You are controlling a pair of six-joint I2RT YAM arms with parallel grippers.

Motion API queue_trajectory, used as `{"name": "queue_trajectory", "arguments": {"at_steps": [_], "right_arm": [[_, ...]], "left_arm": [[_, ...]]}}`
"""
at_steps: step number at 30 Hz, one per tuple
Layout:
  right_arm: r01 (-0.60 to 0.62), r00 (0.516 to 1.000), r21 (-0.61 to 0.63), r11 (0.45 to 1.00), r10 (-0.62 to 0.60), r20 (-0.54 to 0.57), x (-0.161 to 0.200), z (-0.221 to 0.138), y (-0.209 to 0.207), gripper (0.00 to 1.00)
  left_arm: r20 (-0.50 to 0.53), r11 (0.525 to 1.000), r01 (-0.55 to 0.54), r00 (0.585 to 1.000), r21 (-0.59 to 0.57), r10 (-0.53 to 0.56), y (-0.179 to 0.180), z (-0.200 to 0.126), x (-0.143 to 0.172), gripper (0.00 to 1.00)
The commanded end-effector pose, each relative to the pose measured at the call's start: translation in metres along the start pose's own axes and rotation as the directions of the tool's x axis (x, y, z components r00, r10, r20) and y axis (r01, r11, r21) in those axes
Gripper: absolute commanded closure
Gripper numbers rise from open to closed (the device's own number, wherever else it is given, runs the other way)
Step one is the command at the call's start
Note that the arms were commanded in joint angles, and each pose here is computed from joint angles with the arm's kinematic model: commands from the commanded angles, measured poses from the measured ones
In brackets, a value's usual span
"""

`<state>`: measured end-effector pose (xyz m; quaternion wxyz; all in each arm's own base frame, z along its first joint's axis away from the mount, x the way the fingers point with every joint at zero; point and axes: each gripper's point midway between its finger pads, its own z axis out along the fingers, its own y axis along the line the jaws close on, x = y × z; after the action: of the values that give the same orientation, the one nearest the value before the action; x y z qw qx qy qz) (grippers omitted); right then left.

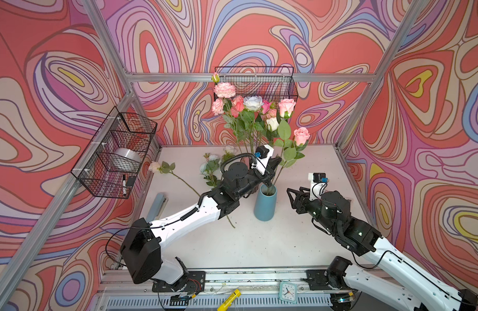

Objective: Arrange flowers in a vase
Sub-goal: Place the flower in the vase.

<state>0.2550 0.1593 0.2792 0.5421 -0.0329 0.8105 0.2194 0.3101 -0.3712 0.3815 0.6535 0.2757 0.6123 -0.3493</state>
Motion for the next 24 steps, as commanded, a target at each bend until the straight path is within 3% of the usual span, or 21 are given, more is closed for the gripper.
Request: {"name": "queue_trajectory", "arguments": {"at_steps": [1, 8, 16, 20, 24], "right_arm": [[0.006, 1.000, 0.012, 1.000, -0.006, 0.000, 0.003, 0.003, -0.003, 0.36], [0.003, 1.000, 0.001, 1.000, -0.003, -0.004, 0.000, 0.006, 0.002, 0.36], [-0.008, 1.000, 0.003, 1.000, 0.008, 0.000, -0.002, 0.002, 0.001, 0.37], [-0.006, 1.000, 0.007, 1.000, 0.006, 0.002, -0.003, 0.002, 0.001, 0.37], [0.002, 1.000, 0.005, 1.000, -0.002, 0.014, -0.008, -0.001, 0.002, 0.37]], "left_arm": [[0.058, 1.000, 0.017, 0.998, -0.004, -0.017, -0.005, -0.021, -0.025, 0.83], [-0.012, 1.000, 0.006, 1.000, -0.004, -0.006, -0.007, -0.034, -0.013, 0.63], [-0.042, 0.999, 0.001, 0.999, -0.035, -0.003, -0.003, -0.062, -0.009, 0.57], [-0.059, 0.995, -0.013, 0.998, -0.099, 0.007, 0.007, -0.087, -0.009, 0.54], [-0.083, 0.953, -0.005, 0.996, -0.303, -0.021, 0.041, -0.120, 0.005, 0.51]]}}
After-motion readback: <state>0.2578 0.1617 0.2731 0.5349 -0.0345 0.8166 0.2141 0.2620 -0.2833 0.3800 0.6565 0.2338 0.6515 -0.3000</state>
